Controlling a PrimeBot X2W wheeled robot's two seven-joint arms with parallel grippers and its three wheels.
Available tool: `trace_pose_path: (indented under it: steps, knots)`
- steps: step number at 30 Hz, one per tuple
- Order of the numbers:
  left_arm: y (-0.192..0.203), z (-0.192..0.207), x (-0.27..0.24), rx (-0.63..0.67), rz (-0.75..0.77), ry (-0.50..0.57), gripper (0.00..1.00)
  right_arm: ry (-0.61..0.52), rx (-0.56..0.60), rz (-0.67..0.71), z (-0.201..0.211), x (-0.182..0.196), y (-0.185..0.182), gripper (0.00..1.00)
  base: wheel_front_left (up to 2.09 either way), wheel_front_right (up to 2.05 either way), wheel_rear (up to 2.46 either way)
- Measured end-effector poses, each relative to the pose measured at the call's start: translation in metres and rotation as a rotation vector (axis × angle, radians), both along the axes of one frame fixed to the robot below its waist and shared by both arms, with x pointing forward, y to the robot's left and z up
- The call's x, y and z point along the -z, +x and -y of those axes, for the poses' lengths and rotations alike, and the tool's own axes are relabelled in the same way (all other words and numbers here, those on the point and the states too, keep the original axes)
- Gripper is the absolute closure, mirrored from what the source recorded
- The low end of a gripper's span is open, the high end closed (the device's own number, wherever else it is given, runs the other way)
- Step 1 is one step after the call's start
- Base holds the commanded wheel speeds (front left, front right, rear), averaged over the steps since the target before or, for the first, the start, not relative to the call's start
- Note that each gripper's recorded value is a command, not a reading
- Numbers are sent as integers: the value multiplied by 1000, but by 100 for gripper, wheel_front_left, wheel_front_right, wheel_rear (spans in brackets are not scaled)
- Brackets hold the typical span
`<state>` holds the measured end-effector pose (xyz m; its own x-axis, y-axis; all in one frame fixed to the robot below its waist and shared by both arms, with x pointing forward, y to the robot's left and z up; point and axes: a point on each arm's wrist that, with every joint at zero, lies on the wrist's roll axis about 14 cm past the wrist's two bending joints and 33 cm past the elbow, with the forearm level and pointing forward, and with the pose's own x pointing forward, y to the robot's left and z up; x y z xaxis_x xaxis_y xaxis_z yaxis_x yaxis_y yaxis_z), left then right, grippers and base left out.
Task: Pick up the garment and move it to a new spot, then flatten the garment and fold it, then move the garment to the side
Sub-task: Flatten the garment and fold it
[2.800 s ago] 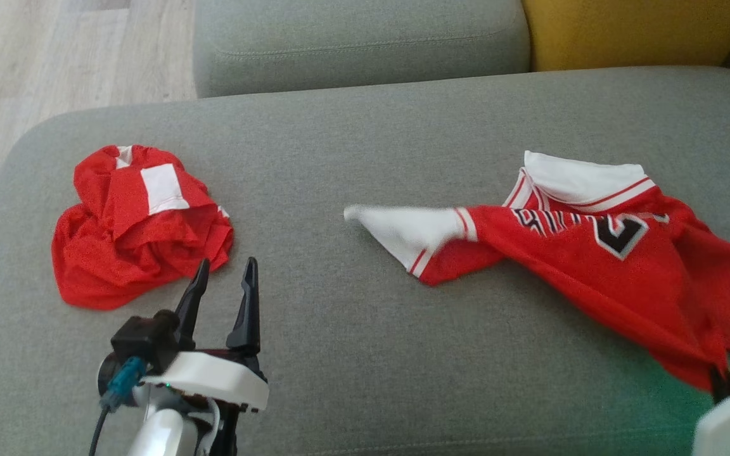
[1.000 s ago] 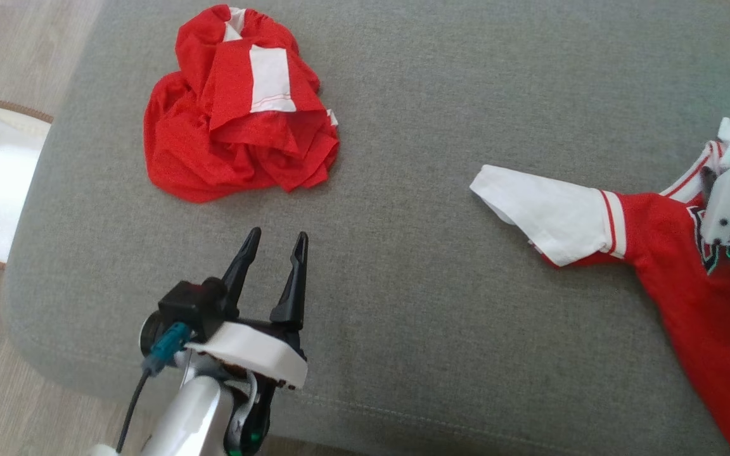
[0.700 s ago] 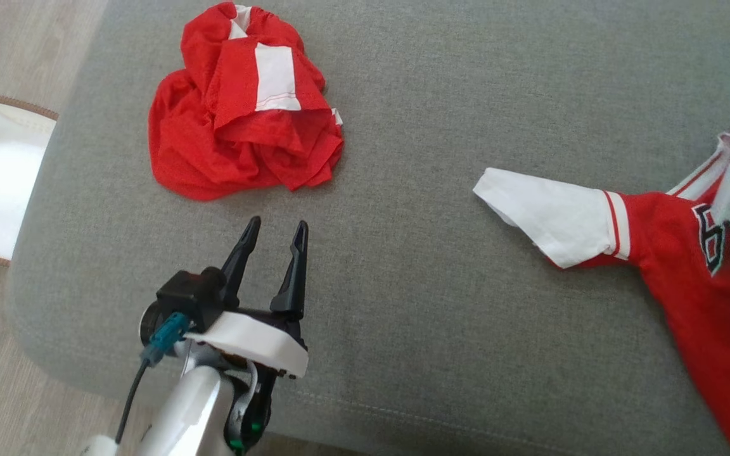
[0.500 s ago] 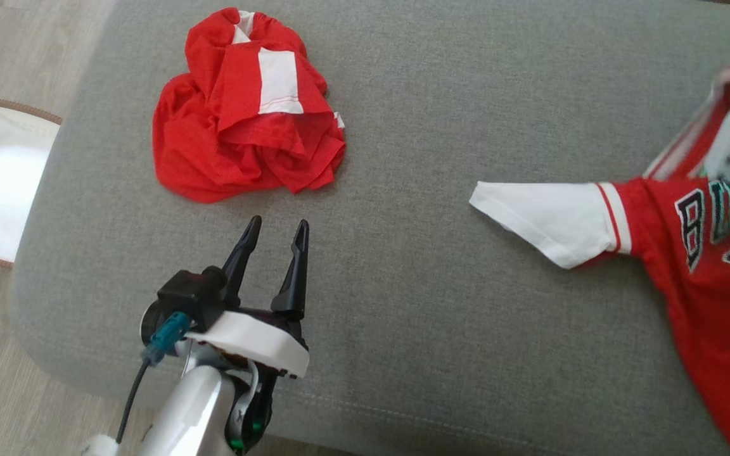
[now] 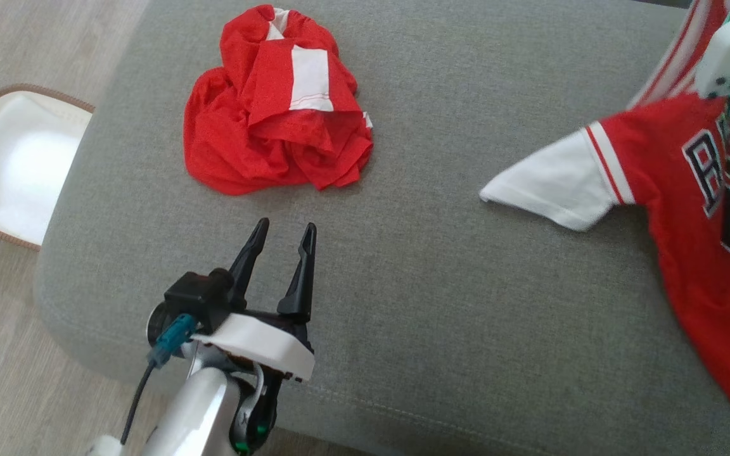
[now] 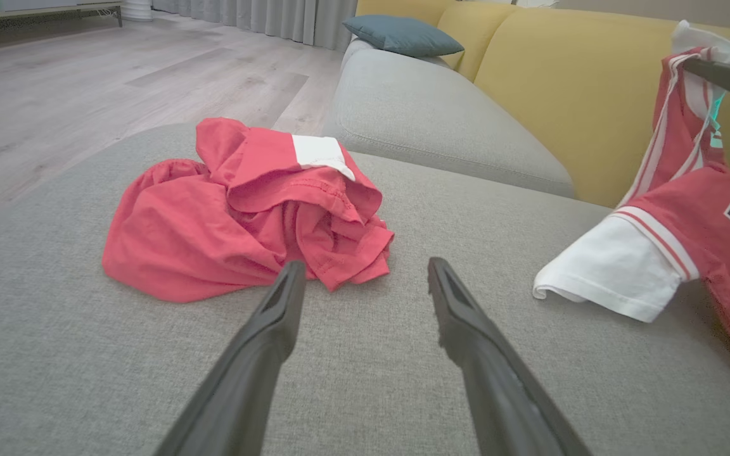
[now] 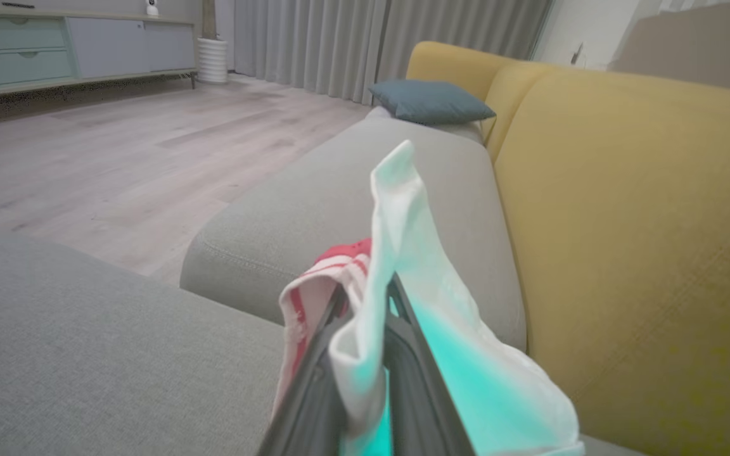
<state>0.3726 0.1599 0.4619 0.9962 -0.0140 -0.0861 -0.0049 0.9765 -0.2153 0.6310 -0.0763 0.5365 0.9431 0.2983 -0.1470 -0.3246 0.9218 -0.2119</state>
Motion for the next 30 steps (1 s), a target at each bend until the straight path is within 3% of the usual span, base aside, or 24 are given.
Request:
trace_pose_path:
  steps: [3,4,8,14,30]
  knots:
    - [-1,-2,-1,-11,1,-5,0,-33,-11,33,1,-5,4,100,0,0,0]
    - [-1,-3,-1,-12,1,-5,0,-52,-10,26,4,-1,4,0,0,0,0]
    - [0,-2,-4,-11,11,-6,0,-73,-5,-25,9,17,-4,0,0,0,0]
    - [4,2,-12,0,39,-11,0,-20,9,-7,17,17,-21,0,0,0,0]
    - [2,26,-36,70,121,-31,0,185,117,3,59,42,-134,0,0,0,0]
